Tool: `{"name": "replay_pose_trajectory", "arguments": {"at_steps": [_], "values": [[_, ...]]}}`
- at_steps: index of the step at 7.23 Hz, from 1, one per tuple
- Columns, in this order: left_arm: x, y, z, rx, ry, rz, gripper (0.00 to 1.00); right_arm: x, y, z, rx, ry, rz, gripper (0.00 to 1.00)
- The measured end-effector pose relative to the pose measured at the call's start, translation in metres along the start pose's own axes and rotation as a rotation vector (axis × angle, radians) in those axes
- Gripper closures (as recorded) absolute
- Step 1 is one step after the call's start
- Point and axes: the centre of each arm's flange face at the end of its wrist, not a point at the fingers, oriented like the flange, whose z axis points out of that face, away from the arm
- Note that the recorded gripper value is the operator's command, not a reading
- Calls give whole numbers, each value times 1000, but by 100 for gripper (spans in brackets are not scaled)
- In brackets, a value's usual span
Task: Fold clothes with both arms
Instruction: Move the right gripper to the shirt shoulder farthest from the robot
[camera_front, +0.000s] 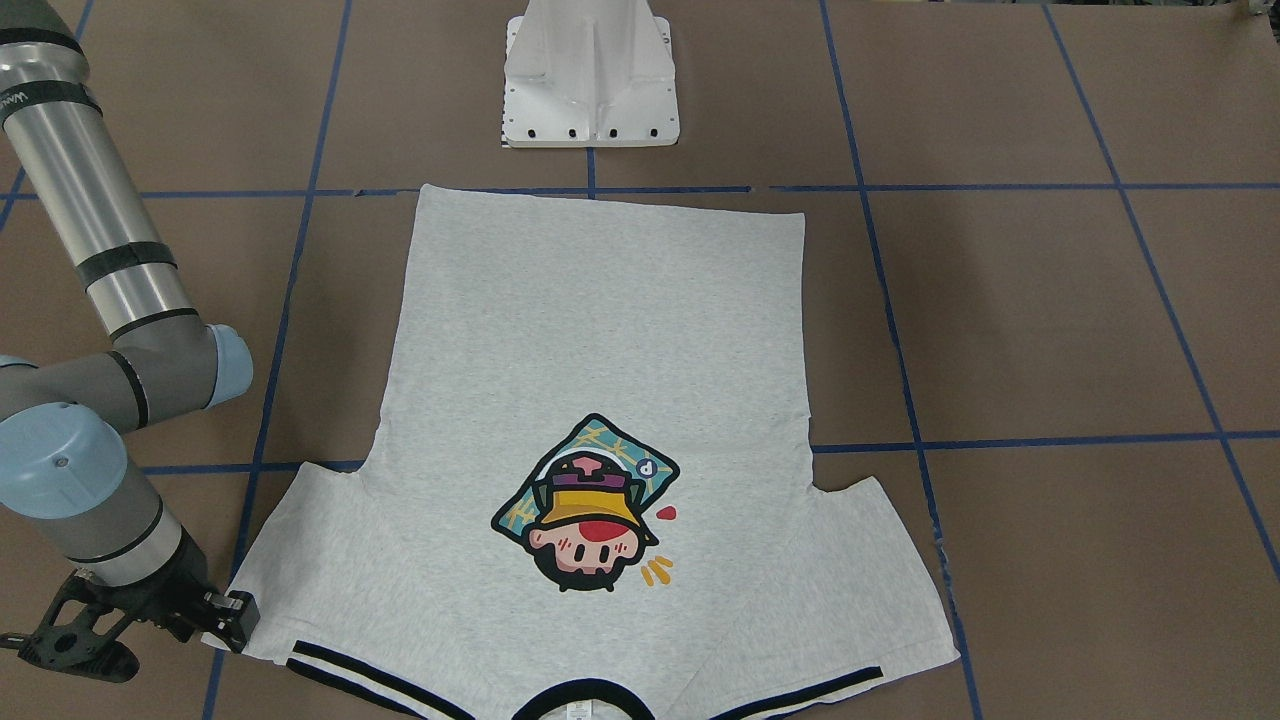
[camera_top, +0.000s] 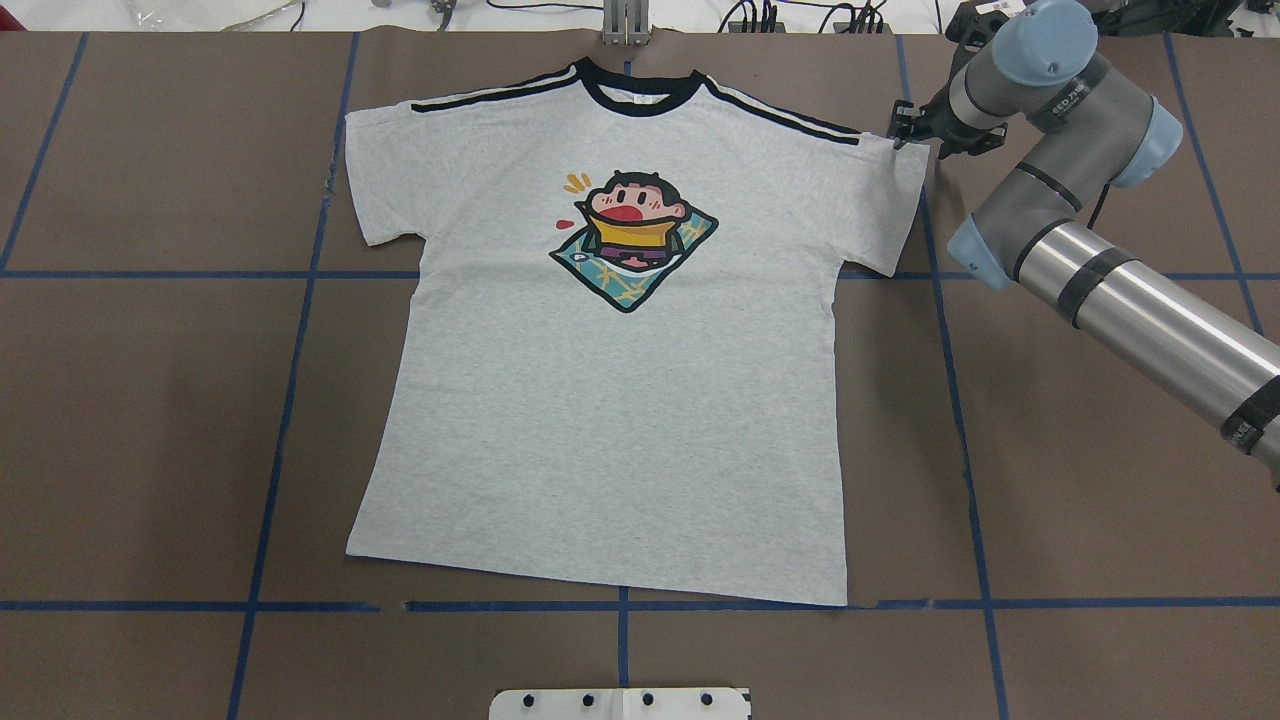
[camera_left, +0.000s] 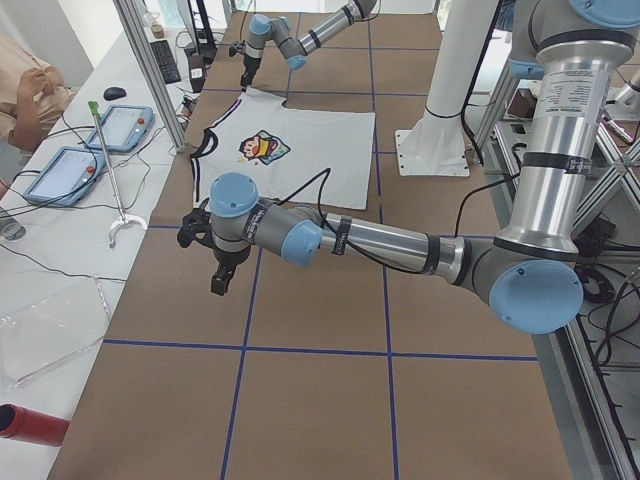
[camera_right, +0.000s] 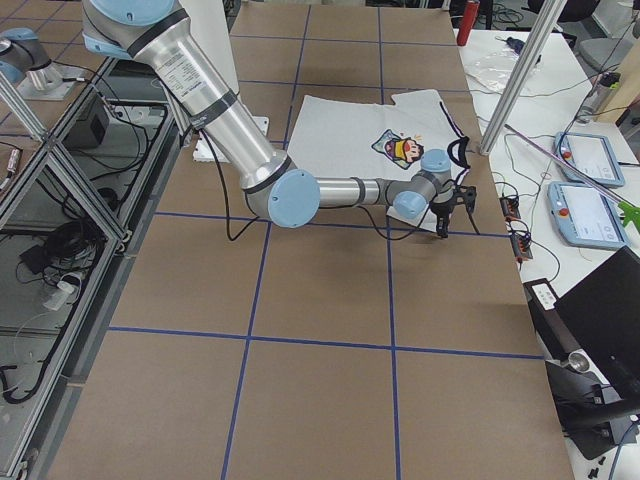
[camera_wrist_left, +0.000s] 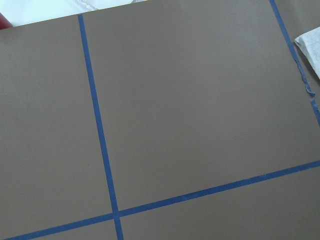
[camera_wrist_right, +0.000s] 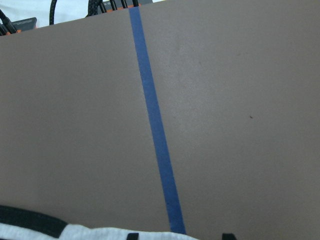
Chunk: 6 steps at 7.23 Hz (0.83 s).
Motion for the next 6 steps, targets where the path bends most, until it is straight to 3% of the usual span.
{"name": "replay_pose_trajectory", "arguments": {"at_steps": [4,6], "values": [[-1,6,0,-2,-1,-1,1,4,-1,-4,-17,-16,-5,100],[0,9,-1,-2,0,-1,1,-19,0,-28,-11,-76,-20,100]]}}
